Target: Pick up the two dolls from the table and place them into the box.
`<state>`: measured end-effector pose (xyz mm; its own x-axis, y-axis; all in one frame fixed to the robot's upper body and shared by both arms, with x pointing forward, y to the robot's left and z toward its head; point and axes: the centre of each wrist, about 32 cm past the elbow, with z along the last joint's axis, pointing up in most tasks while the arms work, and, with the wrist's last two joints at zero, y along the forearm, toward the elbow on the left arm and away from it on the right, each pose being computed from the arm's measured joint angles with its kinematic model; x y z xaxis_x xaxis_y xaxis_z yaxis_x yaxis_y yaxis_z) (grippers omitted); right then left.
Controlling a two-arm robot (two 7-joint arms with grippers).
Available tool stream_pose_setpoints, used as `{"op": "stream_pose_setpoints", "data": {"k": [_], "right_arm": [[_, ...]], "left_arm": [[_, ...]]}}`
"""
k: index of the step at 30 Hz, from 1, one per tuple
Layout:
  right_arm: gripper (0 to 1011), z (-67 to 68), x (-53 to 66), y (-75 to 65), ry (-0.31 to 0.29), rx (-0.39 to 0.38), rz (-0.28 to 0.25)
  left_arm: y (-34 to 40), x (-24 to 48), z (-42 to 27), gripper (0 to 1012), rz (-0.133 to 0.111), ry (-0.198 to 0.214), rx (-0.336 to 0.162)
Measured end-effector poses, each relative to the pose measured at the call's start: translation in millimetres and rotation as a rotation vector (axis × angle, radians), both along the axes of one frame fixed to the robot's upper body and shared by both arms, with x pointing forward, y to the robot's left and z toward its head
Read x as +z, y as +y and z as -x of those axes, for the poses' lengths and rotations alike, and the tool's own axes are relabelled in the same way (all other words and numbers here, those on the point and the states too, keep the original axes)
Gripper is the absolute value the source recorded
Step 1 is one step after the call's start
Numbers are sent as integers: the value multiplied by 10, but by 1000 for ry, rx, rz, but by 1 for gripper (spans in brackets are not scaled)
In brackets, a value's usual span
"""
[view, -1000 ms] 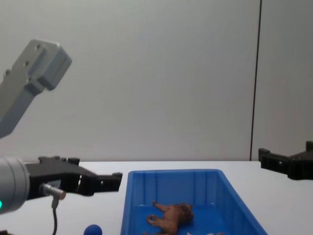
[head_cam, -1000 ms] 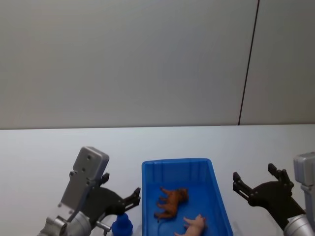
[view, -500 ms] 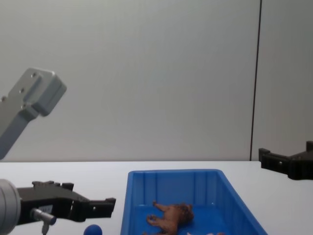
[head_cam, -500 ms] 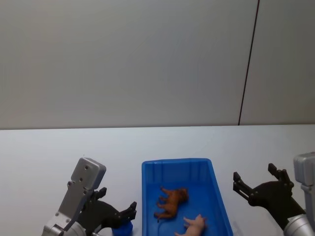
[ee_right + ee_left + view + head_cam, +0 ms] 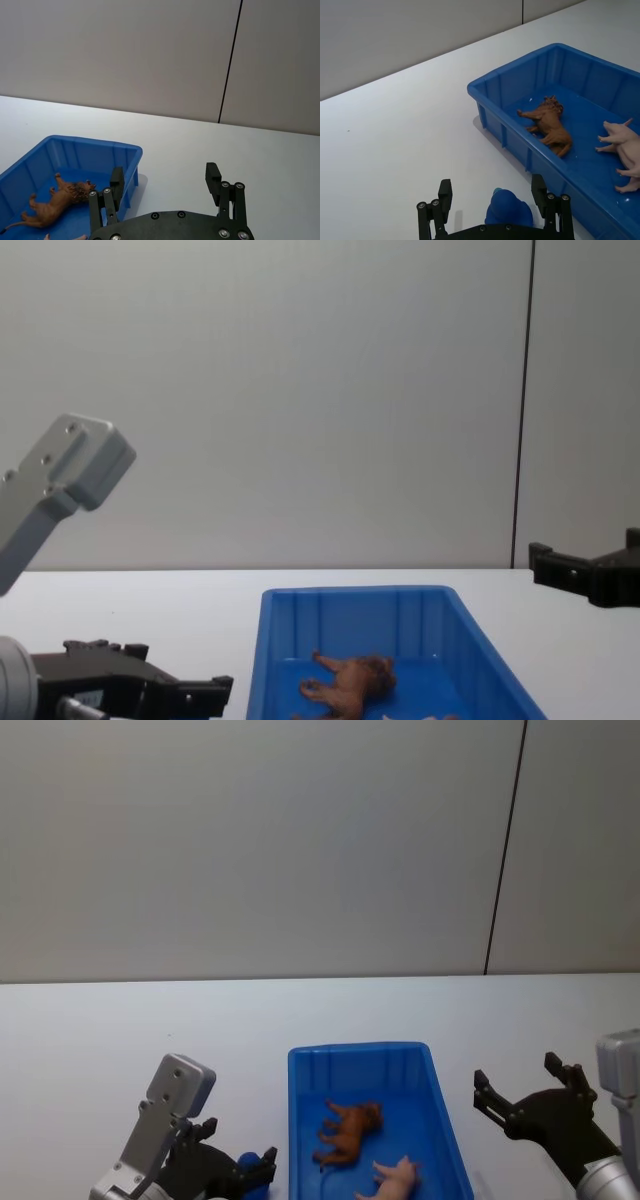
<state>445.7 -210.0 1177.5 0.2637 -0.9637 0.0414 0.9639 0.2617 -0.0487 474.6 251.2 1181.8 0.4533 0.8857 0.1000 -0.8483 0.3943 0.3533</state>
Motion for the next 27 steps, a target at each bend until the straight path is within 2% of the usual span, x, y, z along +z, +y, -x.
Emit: {"op": "stream_pose_setpoints", "data": {"k": [5,12,13,15,16,19,22,24,27], "right_arm": [[1001,0,0,0,0,0,0],[1001,0,0,0,0,0,0],[1001,0,0,0,0,0,0],[1001,0,0,0,0,0,0],[1001,0,0,0,0,0,0],[1001,0,0,0,0,0,0],[1001,0,0,0,0,0,0],[1001,0,0,0,0,0,0],[1001,0,0,0,0,0,0]], "left_arm": [[3,-31,-11,981,8,14,-16],[8,-86,-28,799,17,39,-34],[10,-99,-30,799,17,45,-37],[11,-113,-31,731,18,51,-40],[13,-126,-31,665,18,56,-42],[16,-146,-31,603,19,63,-45],[19,-158,-29,499,18,67,-46],[20,-168,-26,398,17,66,-48],[21,-174,-23,336,18,61,-49]]}}
